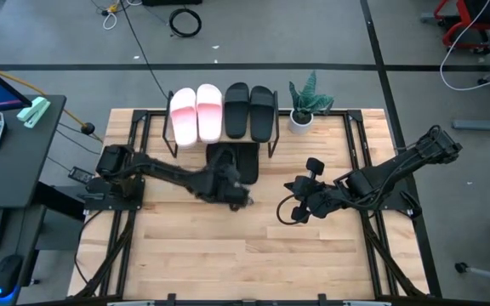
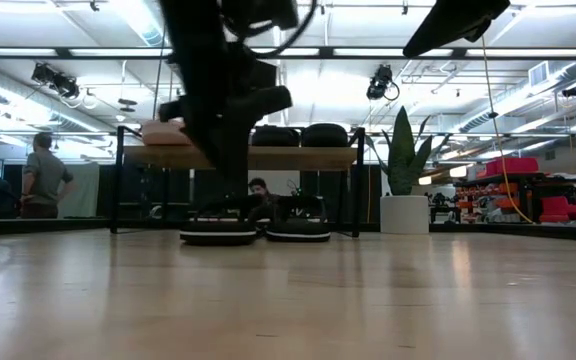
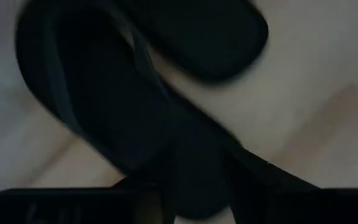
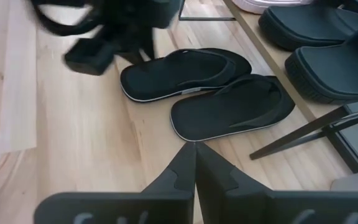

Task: Pick and place slides into the shelf
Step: Move the black slipper under the shelf

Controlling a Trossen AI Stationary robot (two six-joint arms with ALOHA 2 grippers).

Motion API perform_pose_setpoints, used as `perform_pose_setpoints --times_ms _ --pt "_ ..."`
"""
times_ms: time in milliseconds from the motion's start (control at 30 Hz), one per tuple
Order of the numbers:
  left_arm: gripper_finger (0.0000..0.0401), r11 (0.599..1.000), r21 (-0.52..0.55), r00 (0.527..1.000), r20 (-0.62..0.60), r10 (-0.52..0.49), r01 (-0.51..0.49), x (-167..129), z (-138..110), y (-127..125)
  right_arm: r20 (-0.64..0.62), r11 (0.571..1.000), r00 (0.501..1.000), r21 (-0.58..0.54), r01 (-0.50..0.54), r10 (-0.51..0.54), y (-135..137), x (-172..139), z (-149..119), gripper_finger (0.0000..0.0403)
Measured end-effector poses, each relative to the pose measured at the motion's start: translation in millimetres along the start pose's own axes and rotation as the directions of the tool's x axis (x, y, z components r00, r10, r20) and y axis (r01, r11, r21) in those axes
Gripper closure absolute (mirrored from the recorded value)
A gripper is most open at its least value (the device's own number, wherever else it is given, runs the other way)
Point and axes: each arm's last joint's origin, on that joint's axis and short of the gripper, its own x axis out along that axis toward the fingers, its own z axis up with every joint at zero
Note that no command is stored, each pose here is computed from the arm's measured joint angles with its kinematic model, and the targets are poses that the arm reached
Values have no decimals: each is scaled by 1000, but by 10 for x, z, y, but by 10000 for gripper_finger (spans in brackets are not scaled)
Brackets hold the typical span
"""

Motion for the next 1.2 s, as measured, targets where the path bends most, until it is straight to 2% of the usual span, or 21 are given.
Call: perform_pose_setpoints --times_ms 200,300,400,633,867,1067,1200 --pt "344 995 -102 1000 -10 -7 6 -57 -455 -148 -1 1000 1000 1 -2 2 1 1 -1 390" --pt "387 989 -149 999 40 22 -16 -52 -649 -170 -1 1000 1000 1 -2 2 1 1 -1 390" --pt "392 980 -197 997 76 0 15 -12 -750 -196 -1 1000 1000 1 -3 3 1 1 -1 391" --pt "396 975 -215 991 131 -33 61 256 -735 -118 12 1000 1000 0 26 -26 -9 2 3 390" --pt "396 968 -252 993 117 26 4 472 -702 82 12 1000 1000 -1 28 -28 -9 2 3 391" --pt "396 981 -193 992 126 32 -7 576 -547 164 12 1000 1000 -1 28 -28 -9 3 2 390" --pt "395 981 -191 991 121 51 -27 653 -448 244 12 1000 1000 0 28 -28 -9 3 2 391"
